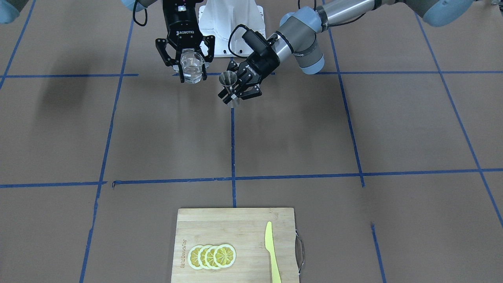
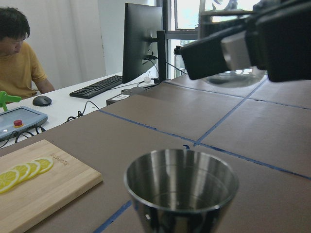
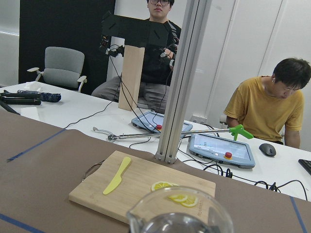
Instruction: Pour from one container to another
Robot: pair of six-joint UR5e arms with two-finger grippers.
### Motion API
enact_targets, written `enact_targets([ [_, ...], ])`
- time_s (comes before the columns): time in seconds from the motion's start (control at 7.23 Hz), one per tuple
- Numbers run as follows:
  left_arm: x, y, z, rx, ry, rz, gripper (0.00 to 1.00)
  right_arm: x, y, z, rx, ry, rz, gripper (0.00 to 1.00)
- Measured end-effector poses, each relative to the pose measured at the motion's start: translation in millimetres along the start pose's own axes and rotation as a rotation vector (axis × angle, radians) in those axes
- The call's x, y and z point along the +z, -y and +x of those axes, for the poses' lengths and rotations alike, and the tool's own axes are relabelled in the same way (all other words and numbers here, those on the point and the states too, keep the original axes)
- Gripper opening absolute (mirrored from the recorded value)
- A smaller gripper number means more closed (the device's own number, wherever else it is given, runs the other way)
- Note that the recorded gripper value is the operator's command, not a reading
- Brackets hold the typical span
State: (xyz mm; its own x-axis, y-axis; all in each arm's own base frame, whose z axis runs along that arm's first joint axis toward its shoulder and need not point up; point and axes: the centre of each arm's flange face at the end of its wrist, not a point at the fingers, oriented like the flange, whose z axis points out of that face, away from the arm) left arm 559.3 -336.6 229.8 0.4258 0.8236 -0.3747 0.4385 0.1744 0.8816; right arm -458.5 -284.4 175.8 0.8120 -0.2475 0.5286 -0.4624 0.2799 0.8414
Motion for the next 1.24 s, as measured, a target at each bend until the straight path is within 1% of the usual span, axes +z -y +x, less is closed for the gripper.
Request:
enact_targets([
  [0.28,3,-8,-2,0.001,-0.002,0.006,0.00,-3,1,-1,-0.017,0.012,-0.006,0.00],
  [0.55,7,-7,-3,0.000,-0.003,0.016,0.00,-5,0,-2,-0.057,0.017,-0.010,0.00],
  [1.24,19,8,7,-0.011,-0.019,0.045,0.00,-12,7,-5,-0.145,-0.004,-0.046,0.00],
])
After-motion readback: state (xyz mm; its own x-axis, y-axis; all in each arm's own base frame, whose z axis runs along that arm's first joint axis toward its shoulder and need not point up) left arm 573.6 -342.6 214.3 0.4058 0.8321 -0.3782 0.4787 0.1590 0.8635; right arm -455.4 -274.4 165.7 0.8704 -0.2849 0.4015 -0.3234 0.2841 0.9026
